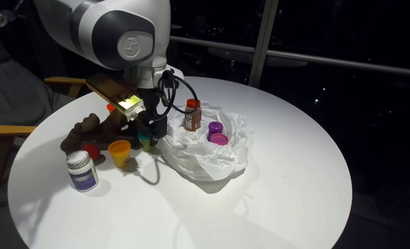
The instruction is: Put all the contents on the table into the plastic bag.
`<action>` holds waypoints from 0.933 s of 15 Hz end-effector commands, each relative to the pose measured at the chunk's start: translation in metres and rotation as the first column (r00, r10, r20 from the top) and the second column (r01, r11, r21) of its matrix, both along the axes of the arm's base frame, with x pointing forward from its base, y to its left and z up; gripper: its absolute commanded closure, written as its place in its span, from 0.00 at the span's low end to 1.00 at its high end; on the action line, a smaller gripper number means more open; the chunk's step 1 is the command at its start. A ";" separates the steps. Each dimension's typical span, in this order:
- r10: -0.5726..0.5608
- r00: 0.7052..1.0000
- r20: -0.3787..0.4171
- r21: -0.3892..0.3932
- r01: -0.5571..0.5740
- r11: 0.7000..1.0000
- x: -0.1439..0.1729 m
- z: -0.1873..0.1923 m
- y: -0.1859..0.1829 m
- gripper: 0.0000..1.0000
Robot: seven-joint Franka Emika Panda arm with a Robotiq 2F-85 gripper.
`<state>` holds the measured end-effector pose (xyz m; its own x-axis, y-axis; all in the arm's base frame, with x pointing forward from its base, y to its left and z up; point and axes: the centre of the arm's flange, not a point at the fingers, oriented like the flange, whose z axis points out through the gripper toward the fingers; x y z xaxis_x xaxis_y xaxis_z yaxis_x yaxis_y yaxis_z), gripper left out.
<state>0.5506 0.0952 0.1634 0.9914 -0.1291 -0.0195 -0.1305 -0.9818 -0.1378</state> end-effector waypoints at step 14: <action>-0.025 0.994 0.103 -0.140 0.040 0.989 -0.013 0.099 0.003 0.72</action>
